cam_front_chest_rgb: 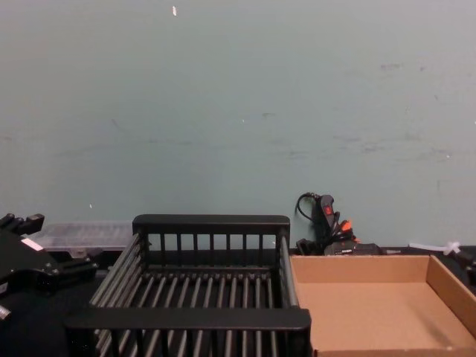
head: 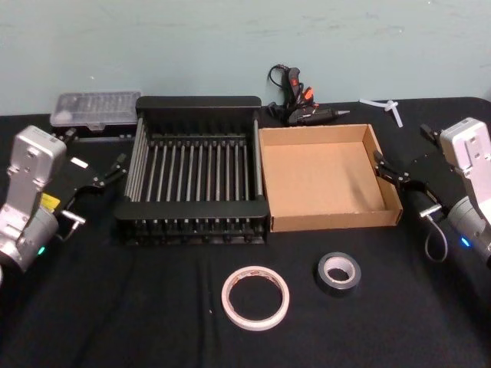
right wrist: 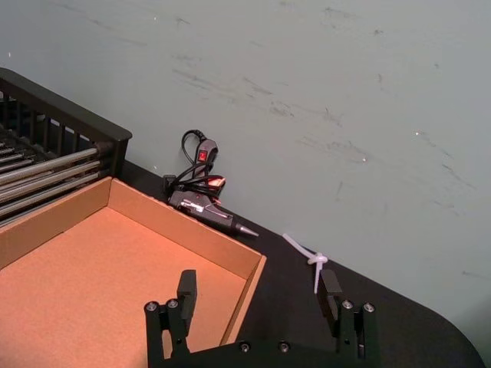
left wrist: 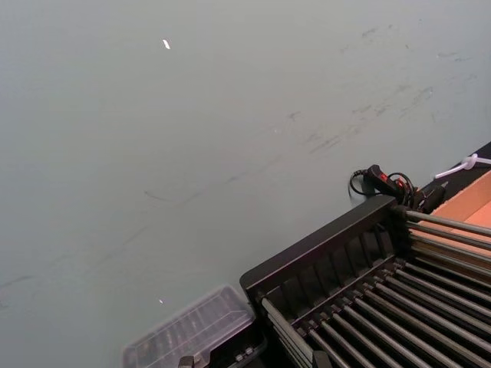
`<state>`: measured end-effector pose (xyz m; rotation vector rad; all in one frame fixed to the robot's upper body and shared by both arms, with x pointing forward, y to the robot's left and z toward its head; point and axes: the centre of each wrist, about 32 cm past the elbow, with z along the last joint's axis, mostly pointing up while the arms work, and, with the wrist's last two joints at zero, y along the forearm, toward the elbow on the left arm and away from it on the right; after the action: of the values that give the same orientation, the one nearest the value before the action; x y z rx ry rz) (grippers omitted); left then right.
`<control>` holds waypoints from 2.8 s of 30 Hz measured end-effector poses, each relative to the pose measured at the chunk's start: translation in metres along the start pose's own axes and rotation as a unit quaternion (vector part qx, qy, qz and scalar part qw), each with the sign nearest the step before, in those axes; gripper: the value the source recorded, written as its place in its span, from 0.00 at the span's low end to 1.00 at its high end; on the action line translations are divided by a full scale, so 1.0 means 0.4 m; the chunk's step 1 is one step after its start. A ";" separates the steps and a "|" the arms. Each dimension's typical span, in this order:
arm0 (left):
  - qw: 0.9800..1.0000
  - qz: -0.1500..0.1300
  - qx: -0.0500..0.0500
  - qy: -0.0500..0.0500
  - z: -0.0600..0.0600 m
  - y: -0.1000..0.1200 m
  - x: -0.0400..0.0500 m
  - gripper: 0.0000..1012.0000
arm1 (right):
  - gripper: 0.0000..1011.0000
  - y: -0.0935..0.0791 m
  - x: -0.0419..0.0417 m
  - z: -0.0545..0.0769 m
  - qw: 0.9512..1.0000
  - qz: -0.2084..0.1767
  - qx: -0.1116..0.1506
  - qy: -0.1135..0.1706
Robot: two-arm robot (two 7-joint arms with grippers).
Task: Pick up the white tape and place it into the black box , Pick up the silver tape and place it into the brown box.
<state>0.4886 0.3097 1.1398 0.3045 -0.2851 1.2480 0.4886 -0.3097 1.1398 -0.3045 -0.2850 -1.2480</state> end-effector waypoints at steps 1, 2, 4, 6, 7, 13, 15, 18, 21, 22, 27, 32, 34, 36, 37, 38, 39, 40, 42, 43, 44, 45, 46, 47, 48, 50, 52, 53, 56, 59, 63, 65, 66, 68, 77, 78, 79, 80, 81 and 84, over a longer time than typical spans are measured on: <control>1.000 0.000 0.000 0.000 0.000 0.000 0.000 0.99 | 0.99 0.000 0.000 0.000 1.000 0.000 0.000 0.000; 1.000 0.000 0.000 0.000 0.000 0.000 0.000 0.99 | 0.99 0.000 0.000 0.000 1.000 0.000 0.000 0.000; 1.000 0.000 0.000 0.000 0.000 0.000 0.000 0.99 | 0.99 -0.001 -0.001 0.001 1.000 0.000 0.001 0.003; 1.000 0.000 0.000 0.000 0.000 0.000 0.000 0.99 | 0.99 -0.001 -0.001 0.003 1.000 0.002 0.002 0.005; 1.000 0.000 0.000 0.000 0.000 0.000 0.000 0.99 | 0.99 -0.002 -0.002 0.004 1.000 0.003 0.002 0.007; 1.000 0.000 0.000 0.000 0.000 0.000 0.000 0.99 | 0.99 -0.011 -0.003 0.016 1.000 0.010 0.003 0.020; 1.000 0.000 0.000 0.000 0.000 0.000 0.000 0.99 | 0.99 -0.016 -0.003 0.021 1.000 0.014 0.002 0.025; 1.000 0.000 0.000 0.000 0.000 0.000 0.000 0.99 | 0.99 -0.025 -0.004 0.031 0.999 0.020 -0.002 0.033; 1.000 0.000 0.000 0.000 0.000 0.000 0.000 0.99 | 0.99 -0.036 -0.008 0.042 0.999 0.026 -0.012 0.043; 1.000 0.000 0.000 0.000 0.000 0.000 0.000 0.99 | 0.99 -0.039 -0.010 0.046 0.998 0.028 -0.014 0.046; 1.000 0.000 0.000 0.000 0.000 0.000 0.000 0.99 | 0.99 -0.063 -0.021 0.069 0.997 0.038 -0.030 0.061; 1.000 0.000 0.000 0.000 0.000 0.000 0.000 0.99 | 0.99 -0.082 -0.031 0.087 0.995 0.048 -0.046 0.076; 1.000 0.000 0.000 0.000 0.000 0.000 0.000 0.99 | 0.99 -0.093 -0.038 0.097 0.993 0.055 -0.055 0.085; 1.000 0.000 0.000 0.000 0.000 0.000 0.000 0.99 | 0.99 -0.099 -0.041 0.104 0.992 0.060 -0.060 0.090; 1.000 0.000 0.000 0.000 0.000 0.000 0.000 0.99 | 0.99 -0.105 -0.046 0.109 0.991 0.066 -0.066 0.095; 1.000 0.000 0.000 0.000 0.000 0.000 0.000 0.99 | 0.99 -0.108 -0.047 0.112 0.991 0.068 -0.068 0.098; 1.000 0.000 0.000 0.000 0.000 0.000 0.000 0.99 | 0.99 -0.111 -0.049 0.116 0.990 0.071 -0.071 0.100; 1.000 0.000 0.000 0.000 0.000 0.000 0.000 0.99 | 0.99 -0.114 -0.051 0.118 0.989 0.074 -0.075 0.103; 1.000 0.000 0.000 0.000 0.000 0.000 0.000 0.99 | 0.99 -0.123 -0.059 0.127 0.987 0.082 -0.085 0.109; 1.000 0.000 0.000 0.000 0.000 0.000 0.000 0.99 | 0.99 -0.129 -0.065 0.131 0.985 0.088 -0.092 0.113; 1.000 0.000 0.000 0.000 0.000 0.000 0.000 0.99 | 0.99 -0.132 -0.069 0.133 0.985 0.090 -0.096 0.116; 1.000 0.000 0.000 0.000 0.000 0.000 0.000 0.99 | 0.99 -0.136 -0.072 0.135 0.984 0.093 -0.099 0.118; 1.000 0.000 0.000 0.000 0.000 0.000 0.000 0.99 | 0.99 -0.141 -0.077 0.139 0.982 0.098 -0.105 0.121; 1.000 0.000 0.000 0.000 0.000 0.000 0.000 0.99 | 0.99 -0.144 -0.080 0.140 0.981 0.101 -0.109 0.123; 1.000 0.000 0.000 0.000 0.000 0.000 0.000 0.99 | 0.99 -0.148 -0.083 0.141 0.980 0.103 -0.114 0.125; 1.000 0.000 0.000 0.000 0.000 0.000 0.000 0.99 | 0.99 -0.157 -0.092 0.146 0.977 0.110 -0.125 0.131; 1.000 0.000 0.000 0.000 0.000 0.000 0.000 0.99 | 0.99 -0.162 -0.096 0.148 0.976 0.113 -0.131 0.134; 1.000 0.000 0.000 0.000 0.000 0.000 0.000 0.99 | 0.99 -0.168 -0.100 0.150 0.974 0.116 -0.139 0.137; 1.000 0.000 0.000 0.000 0.000 0.000 0.000 0.99 | 0.99 -0.177 -0.106 0.154 0.971 0.121 -0.150 0.141; 1.000 0.000 0.000 0.000 0.000 0.000 0.000 0.99 | 0.99 -0.185 -0.108 0.156 0.968 0.125 -0.164 0.143; 1.000 0.000 0.000 0.000 0.000 0.000 0.000 0.99 | 0.99 -0.192 -0.109 0.157 0.964 0.128 -0.179 0.147; 1.000 0.000 0.000 0.000 0.000 0.000 0.000 0.99 | 0.99 -0.194 -0.109 0.157 0.962 0.130 -0.187 0.147; 1.000 0.000 0.000 0.000 0.000 0.000 0.000 0.99 | 0.99 -0.194 -0.109 0.157 0.962 0.131 -0.190 0.147; 1.000 0.000 0.000 0.000 0.000 0.000 0.000 0.99 | 0.99 -0.194 -0.109 0.157 0.961 0.133 -0.194 0.148; 1.000 0.000 0.000 0.000 0.000 0.000 0.000 0.99 | 0.99 -0.189 -0.111 0.154 0.956 0.143 -0.211 0.147; 1.000 0.000 0.000 0.000 0.000 0.000 0.000 0.99 | 0.99 -0.188 -0.111 0.153 0.955 0.144 -0.212 0.147; 1.000 0.000 0.000 0.000 0.000 0.000 0.000 0.99 | 0.99 -0.186 -0.112 0.151 0.955 0.144 -0.214 0.147; 1.000 0.000 0.000 0.000 0.000 0.000 0.000 0.99 | 0.99 -0.185 -0.112 0.149 0.955 0.144 -0.215 0.147; 1.000 0.000 0.000 0.000 0.000 0.000 0.000 0.99 | 0.99 -0.183 -0.113 0.148 0.954 0.145 -0.217 0.147; 1.000 0.000 0.000 0.000 0.000 0.000 0.000 0.99 | 0.99 -0.177 -0.112 0.141 0.953 0.146 -0.223 0.145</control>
<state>0.4886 0.3097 1.1398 0.3045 -0.2851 1.2479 0.4052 -0.2692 1.1803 -0.5230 0.2936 -1.0352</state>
